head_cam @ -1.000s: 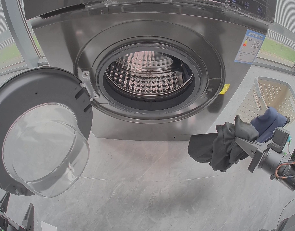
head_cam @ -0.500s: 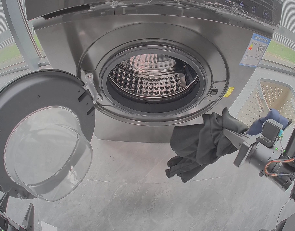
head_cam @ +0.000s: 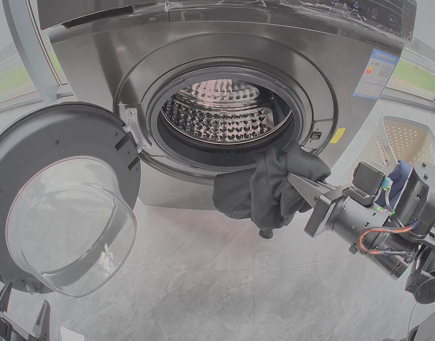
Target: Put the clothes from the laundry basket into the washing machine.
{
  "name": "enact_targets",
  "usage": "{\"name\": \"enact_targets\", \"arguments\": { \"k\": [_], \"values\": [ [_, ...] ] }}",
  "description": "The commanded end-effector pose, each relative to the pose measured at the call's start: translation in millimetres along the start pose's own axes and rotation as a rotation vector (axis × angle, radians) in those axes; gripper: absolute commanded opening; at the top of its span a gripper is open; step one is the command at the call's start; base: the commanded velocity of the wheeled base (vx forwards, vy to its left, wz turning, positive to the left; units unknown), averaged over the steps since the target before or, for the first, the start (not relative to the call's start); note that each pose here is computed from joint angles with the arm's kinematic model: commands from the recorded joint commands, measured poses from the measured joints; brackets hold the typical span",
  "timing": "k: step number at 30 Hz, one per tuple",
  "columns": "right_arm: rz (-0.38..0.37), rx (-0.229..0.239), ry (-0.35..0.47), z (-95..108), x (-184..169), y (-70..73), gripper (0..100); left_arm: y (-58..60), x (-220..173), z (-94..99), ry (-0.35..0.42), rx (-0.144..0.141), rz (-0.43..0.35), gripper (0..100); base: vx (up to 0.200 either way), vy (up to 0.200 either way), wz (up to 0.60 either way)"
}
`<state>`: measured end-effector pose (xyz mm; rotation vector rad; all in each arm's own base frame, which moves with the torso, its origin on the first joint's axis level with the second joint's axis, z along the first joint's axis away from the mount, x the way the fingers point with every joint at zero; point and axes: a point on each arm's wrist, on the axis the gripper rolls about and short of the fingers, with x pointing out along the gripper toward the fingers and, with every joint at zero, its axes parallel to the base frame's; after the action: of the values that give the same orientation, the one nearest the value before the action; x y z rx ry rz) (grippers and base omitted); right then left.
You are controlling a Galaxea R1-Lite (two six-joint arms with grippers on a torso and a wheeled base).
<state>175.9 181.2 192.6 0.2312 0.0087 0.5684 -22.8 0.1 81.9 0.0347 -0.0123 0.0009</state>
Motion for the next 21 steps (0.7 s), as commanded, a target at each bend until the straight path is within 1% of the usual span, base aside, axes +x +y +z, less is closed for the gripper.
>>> {"name": "enact_targets", "arguments": {
  "k": [1,2,3,4,6,8,9,10,11,12,13,14,15,16,17,18,21],
  "values": [
    [0.021,0.004,0.002,-12.9,17.6,7.6,0,0.3,-3.9,14.6,-0.107,0.001,-0.001,100,0.0,0.0,0.0],
    [0.026,0.007,-0.016,-14.1,21.7,9.4,0,0.6,-7.2,30.6,-0.167,0.0,-0.007,100,0.0,0.0,0.0],
    [0.031,0.012,-0.033,-14.5,25.4,10.9,0,0.7,-8.4,38.9,-0.185,0.0,-0.03,100,0.0,0.0,0.0],
    [0.04,0.019,-0.054,-15.0,29.3,14.2,0,0.5,-7.0,44.5,-0.172,0.001,-0.061,100,0.0,0.0,0.0],
    [0.058,0.026,-0.086,-17.2,35.4,21.6,0,-0.3,-2.8,48.5,-0.132,0.001,-0.137,100,0.0,0.0,0.0],
    [0.076,0.034,-0.107,-16.7,36.4,27.3,0,-1.9,5.2,49.8,-0.067,0.0,-0.235,100,0.0,0.0,0.0],
    [0.076,0.034,-0.107,-16.7,36.4,27.3,0,-1.9,5.2,49.8,-0.067,0.0,-0.235,100,0.0,0.0,0.0],
    [0.075,0.035,-0.119,-13.6,36.6,27.1,0,-4.1,16.9,53.5,0.01,-0.011,-0.335,100,0.0,0.0,0.0],
    [0.071,0.037,-0.129,-11.3,38.6,26.3,0,-5.5,25.2,58.0,0.059,-0.031,-0.387,100,0.0,0.0,0.0],
    [0.071,0.039,-0.135,-9.8,39.5,26.3,0,-6.2,30.5,62.1,0.082,-0.045,-0.418,100,0.0,0.0,0.0],
    [0.072,0.041,-0.144,-7.6,41.2,26.9,0,-7.5,39.4,68.3,0.116,-0.069,-0.465,100,0.0,0.0,0.0],
    [0.074,0.044,-0.153,-5.5,42.2,27.7,0,-8.8,49.2,74.0,0.142,-0.081,-0.506,100,0.0,0.0,0.0],
    [0.074,0.046,-0.16,-3.6,42.8,27.8,0,-9.8,57.9,78.4,0.158,-0.085,-0.535,100,0.0,0.0,0.0],
    [0.076,0.046,-0.161,-3.2,42.9,27.9,0,-10.1,61.0,80.1,0.161,-0.086,-0.541,100,0.0,0.0,0.0],
    [0.077,0.049,-0.169,-1.2,42.9,28.3,0,-12.5,80.7,88.0,0.173,-0.089,-0.581,100,0.0,0.0,0.0],
    [0.076,0.048,-0.169,-1.1,43.0,27.9,0,-14.5,91.2,91.4,0.174,-0.09,-0.599,100,0.0,0.0,0.0],
    [0.076,0.051,-0.176,2.0,40.1,27.6,0,-26.5,122.6,96.1,0.175,-0.091,-0.672,100,0.0,0.0,0.0]
  ]
}}
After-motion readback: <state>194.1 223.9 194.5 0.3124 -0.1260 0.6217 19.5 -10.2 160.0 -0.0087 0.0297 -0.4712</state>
